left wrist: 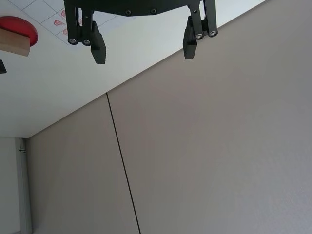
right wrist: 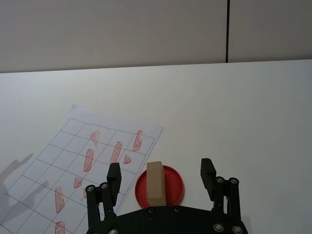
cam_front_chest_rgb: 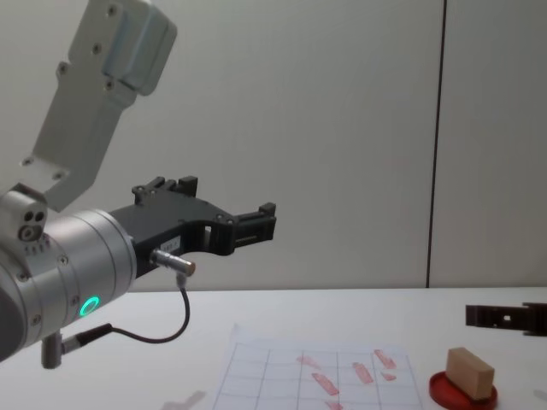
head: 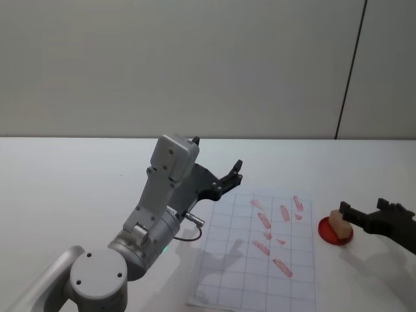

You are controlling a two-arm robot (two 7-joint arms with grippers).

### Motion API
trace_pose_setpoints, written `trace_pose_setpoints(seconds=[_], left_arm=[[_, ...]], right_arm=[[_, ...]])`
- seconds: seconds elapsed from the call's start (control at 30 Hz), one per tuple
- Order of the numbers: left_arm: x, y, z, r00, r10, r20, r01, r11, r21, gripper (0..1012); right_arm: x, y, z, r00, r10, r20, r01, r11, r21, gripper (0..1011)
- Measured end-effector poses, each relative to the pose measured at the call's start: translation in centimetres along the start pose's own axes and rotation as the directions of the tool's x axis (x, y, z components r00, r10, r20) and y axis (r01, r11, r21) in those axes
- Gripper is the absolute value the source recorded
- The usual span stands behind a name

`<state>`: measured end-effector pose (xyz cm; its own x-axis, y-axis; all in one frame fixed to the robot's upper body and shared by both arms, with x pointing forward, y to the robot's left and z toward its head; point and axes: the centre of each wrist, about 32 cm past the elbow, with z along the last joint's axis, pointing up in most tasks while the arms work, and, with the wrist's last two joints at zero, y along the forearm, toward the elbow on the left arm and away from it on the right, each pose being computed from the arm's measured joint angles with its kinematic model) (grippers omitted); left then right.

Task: Use the one hand to pick up the stamp and affix it onto the A4 paper.

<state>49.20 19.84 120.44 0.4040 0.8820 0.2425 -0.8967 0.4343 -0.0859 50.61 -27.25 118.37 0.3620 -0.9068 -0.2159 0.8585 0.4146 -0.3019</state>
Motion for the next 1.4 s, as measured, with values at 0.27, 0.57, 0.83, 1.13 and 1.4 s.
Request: trace_pose_setpoints(seconds=[0.27,0.57,0.83,1.13,1.4], left_arm=[[0.00,0.00,0.00,1.0000,0.000,0.000,0.000,1.0000,0.000,1002],[0.00,0.00,0.00,1.0000,0.000,0.000,0.000,1.0000,0.000,1002],[0.00,0.00,0.00,1.0000,0.000,0.000,0.000,1.0000,0.000,1002],[0.00,0.00,0.00,1.0000,0.000,0.000,0.000,1.0000,0.000,1002],[0.00,0.00,0.00,1.0000,0.000,0.000,0.000,1.0000,0.000,1002]], right_arm=[[0.0,0.2,0.1,1.000,0.002,-0.004,-0.002,1.000,-0.025,1001],[0.2,1.0,0.5,1.000,0.015,0.003,-0.014,0.993,-0.119,1001],[0.3,1.7,1.2,0.999,0.021,0.029,-0.015,0.983,-0.184,1001],[0.2,2.3,1.9,0.996,0.022,0.085,-0.001,0.971,-0.237,1001],[-0.2,2.9,2.6,0.989,0.034,0.147,0.008,0.961,-0.277,1001]])
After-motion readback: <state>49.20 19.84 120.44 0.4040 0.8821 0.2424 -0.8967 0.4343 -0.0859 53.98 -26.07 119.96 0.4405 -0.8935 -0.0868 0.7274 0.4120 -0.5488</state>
